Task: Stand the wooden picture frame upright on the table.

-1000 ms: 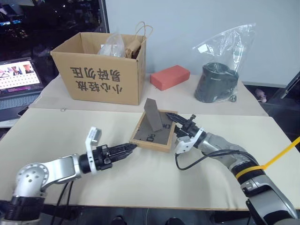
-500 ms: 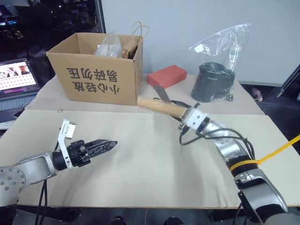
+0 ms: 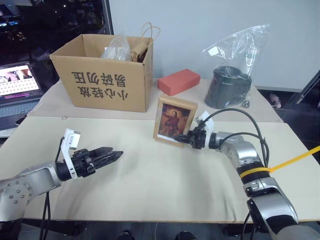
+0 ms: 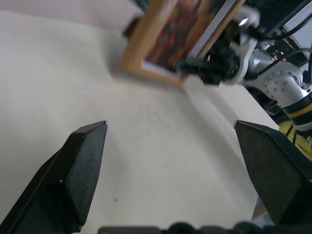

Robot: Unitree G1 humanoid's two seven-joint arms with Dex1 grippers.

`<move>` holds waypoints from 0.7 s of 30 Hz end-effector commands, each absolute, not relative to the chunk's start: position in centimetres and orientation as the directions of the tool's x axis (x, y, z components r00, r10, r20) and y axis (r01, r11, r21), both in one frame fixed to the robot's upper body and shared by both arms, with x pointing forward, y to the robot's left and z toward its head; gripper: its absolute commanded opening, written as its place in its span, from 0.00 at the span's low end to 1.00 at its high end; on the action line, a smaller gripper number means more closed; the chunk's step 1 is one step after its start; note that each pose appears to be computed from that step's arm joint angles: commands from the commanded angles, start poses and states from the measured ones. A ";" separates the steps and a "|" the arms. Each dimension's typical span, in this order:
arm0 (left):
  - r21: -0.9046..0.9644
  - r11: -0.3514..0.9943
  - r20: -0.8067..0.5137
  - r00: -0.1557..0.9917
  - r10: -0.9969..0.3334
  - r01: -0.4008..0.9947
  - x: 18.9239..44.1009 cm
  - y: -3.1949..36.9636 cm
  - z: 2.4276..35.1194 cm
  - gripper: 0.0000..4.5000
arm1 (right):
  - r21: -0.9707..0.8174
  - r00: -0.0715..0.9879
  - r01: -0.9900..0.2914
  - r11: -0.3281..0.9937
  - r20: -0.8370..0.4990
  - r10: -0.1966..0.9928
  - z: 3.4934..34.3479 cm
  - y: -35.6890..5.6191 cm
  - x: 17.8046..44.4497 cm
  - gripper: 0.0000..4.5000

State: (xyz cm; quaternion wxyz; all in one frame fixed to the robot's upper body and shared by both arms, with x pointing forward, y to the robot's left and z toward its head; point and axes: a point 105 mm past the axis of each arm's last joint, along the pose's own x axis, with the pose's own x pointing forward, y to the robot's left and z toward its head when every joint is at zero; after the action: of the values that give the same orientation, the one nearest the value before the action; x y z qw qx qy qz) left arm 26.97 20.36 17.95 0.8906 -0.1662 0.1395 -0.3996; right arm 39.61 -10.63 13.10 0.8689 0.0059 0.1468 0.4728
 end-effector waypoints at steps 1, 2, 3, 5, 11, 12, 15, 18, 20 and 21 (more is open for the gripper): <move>-0.362 0.625 -0.074 0.647 -0.759 0.692 26.8 20.6 19.1 1.00 | 0.241 0.500 -0.799 0.551 -0.243 0.831 13.5 -11.5 39.6 0.29; -0.360 0.627 -0.075 0.648 -0.758 0.691 26.8 20.5 19.0 1.00 | 0.273 0.488 -0.791 0.547 -0.258 0.834 12.9 -11.6 39.3 0.29; -0.358 0.629 -0.077 0.649 -0.757 0.690 26.8 20.5 18.9 1.00 | 0.310 0.469 -0.784 0.538 -0.272 0.840 12.5 -11.6 39.0 0.29; -0.355 0.629 -0.077 0.649 -0.757 0.691 26.9 20.5 18.9 1.00 | 0.354 0.438 -0.776 0.522 -0.293 0.850 11.9 -11.6 38.4 0.29; -0.354 0.630 -0.074 0.651 -0.756 0.691 27.2 20.6 18.7 1.00 | 0.442 0.345 -0.773 0.455 -0.309 0.886 11.1 -11.0 36.6 0.29; -0.354 0.630 -0.073 0.651 -0.755 0.691 27.2 20.6 18.7 1.00 | 0.443 0.343 -0.773 0.453 -0.309 0.887 11.0 -10.9 36.5 0.29; -0.354 0.632 -0.072 0.654 -0.753 0.689 27.5 20.6 18.6 1.00 | 0.422 0.343 -0.786 0.451 -0.309 0.887 11.0 -10.5 36.1 0.29; -0.354 0.636 -0.072 0.657 -0.750 0.686 27.7 20.7 18.5 1.00 | 0.417 0.350 -0.788 0.452 -0.302 0.887 11.0 -10.2 36.0 0.29; -0.353 0.634 -0.072 0.656 -0.752 0.688 27.8 20.7 18.4 1.00 | 0.434 0.346 -0.785 0.443 -0.285 0.894 11.2 -10.3 35.8 0.40; -0.353 0.633 -0.071 0.655 -0.752 0.689 27.9 20.6 18.4 1.00 | 0.432 0.349 -0.785 0.445 -0.284 0.893 11.3 -10.4 35.7 0.52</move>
State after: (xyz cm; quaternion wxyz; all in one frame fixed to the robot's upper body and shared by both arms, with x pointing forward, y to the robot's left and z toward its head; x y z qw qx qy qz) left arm 27.75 20.75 17.57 0.8967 -0.1580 0.1277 -0.3932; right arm 36.23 -10.20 11.78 0.8188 0.0984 0.2313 0.5161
